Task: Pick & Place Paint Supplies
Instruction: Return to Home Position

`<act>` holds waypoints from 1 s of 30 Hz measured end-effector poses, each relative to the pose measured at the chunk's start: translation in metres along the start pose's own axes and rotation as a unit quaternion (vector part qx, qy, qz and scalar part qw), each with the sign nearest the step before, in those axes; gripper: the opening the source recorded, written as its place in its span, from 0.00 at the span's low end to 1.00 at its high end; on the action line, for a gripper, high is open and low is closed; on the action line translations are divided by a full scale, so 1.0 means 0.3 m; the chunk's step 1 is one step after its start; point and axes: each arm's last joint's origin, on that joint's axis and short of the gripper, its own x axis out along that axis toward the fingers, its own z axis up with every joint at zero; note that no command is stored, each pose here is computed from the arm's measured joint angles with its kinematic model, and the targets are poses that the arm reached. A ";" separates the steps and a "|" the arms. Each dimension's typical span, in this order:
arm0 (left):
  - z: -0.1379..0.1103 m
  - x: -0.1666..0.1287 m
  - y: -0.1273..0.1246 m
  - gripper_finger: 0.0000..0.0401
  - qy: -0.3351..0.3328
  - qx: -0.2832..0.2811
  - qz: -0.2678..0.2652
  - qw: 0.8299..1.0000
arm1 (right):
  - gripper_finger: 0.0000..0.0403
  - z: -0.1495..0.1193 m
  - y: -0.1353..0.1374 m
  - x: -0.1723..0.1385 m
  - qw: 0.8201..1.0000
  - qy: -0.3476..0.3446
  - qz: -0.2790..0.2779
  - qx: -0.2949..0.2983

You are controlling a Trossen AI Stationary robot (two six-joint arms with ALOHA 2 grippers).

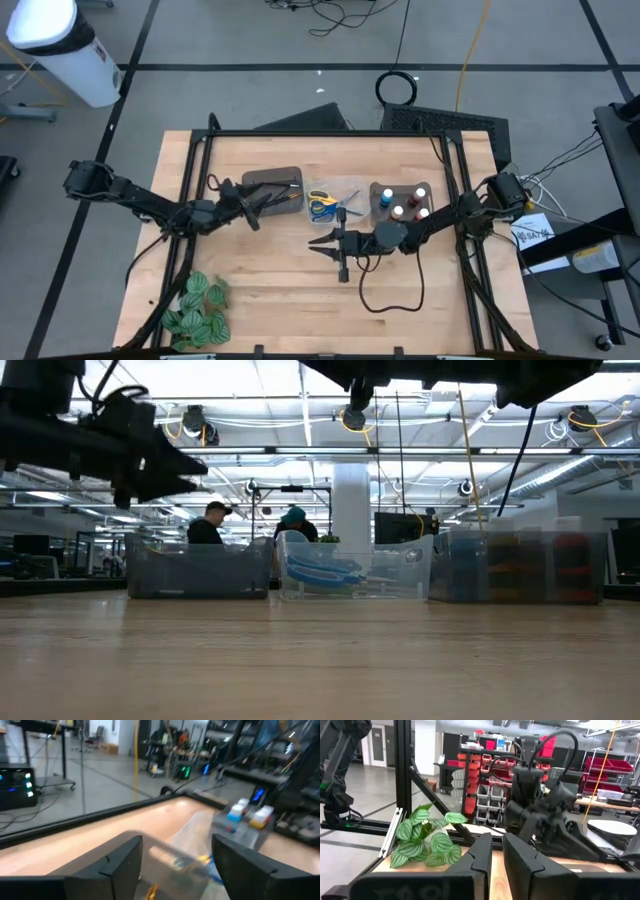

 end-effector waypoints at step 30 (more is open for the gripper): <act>0.229 -0.243 0.009 0.64 0.114 0.084 -0.184 0.973 | 0.04 0.237 -0.080 -0.453 0.959 0.270 -0.001 0.085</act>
